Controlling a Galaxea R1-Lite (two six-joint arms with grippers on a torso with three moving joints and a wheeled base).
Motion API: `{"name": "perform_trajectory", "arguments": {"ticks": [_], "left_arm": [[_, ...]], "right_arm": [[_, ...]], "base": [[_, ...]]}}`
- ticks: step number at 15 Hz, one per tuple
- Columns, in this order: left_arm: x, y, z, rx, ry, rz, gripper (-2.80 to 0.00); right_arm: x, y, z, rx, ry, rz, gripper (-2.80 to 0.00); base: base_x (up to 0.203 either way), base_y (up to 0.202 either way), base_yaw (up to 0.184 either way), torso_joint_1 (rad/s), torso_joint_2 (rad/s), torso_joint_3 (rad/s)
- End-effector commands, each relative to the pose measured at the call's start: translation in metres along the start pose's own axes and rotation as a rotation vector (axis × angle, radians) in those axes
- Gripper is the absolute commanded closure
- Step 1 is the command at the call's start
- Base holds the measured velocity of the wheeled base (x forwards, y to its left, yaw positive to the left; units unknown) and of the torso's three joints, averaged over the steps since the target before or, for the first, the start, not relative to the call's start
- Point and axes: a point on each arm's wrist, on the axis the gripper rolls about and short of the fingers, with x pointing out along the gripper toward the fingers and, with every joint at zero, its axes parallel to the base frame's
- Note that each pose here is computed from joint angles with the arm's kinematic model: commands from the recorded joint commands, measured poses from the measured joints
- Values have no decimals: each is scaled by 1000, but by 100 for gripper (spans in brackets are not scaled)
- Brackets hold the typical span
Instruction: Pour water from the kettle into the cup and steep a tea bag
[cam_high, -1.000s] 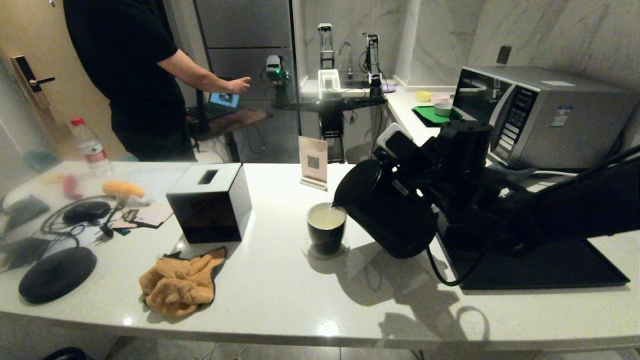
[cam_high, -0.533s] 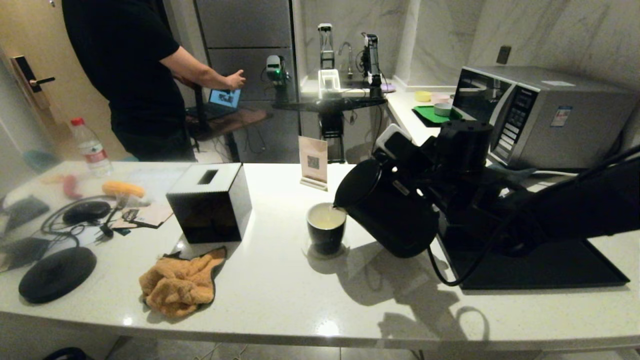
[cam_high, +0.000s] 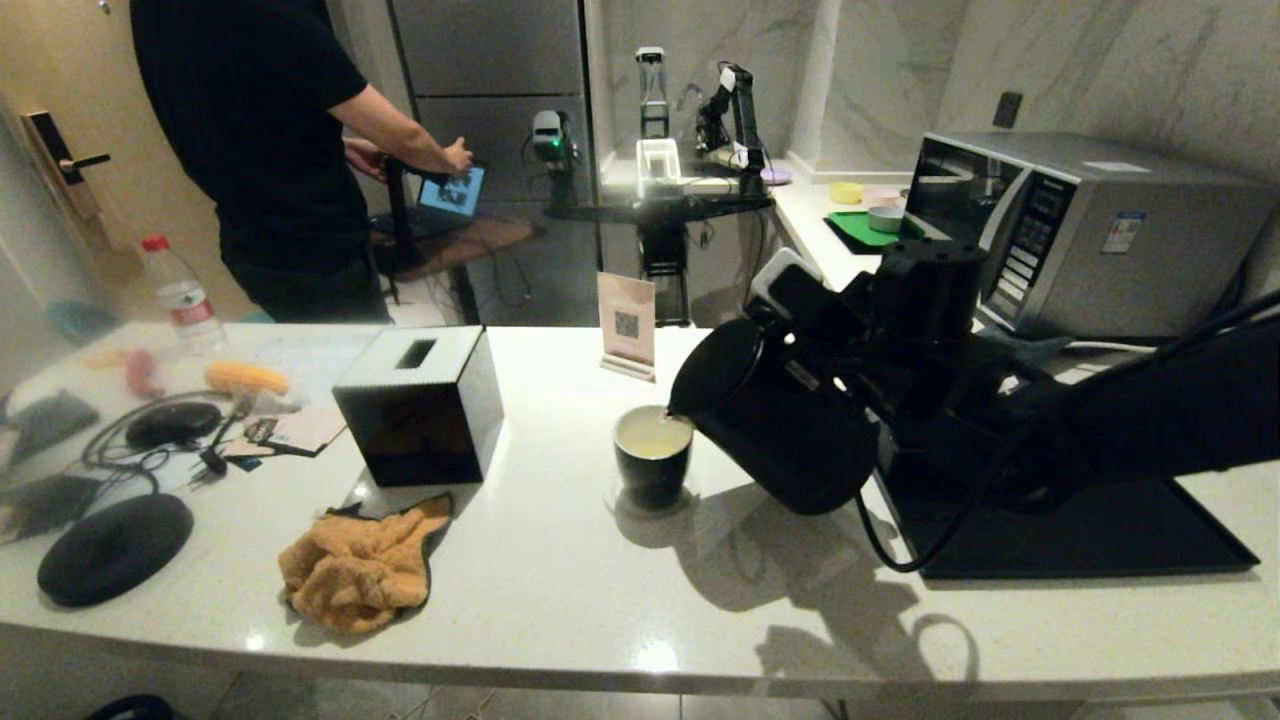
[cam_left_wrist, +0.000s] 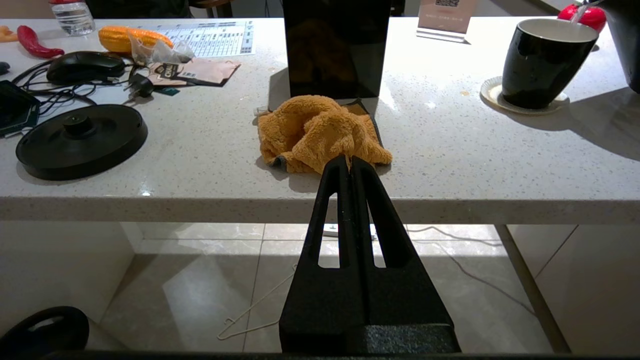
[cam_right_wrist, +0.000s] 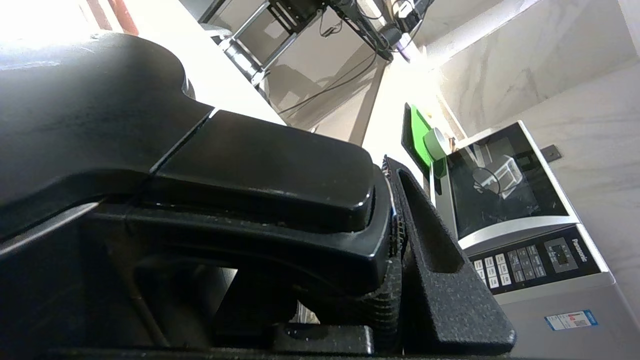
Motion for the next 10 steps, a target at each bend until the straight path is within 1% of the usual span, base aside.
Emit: {"name": "perform_trajectory", "arguments": {"ticks": [1, 4, 7, 10], "left_arm": [[0, 0, 0, 0, 0, 0, 0], [0, 0, 0, 0, 0, 0, 0], [0, 0, 0, 0, 0, 0, 0], [0, 0, 0, 0, 0, 0, 0]], "right_arm": [[0, 0, 0, 2, -4, -4, 0], [-1, -1, 0, 14, -8, -7, 0], [-3, -1, 0, 91, -6, -8, 0], [-7, -2, 0, 136, -8, -12, 0]], "base": [[0, 0, 0, 0, 0, 0], [0, 0, 0, 0, 0, 0], [0, 0, 0, 0, 0, 0], [0, 0, 0, 0, 0, 0]]}}
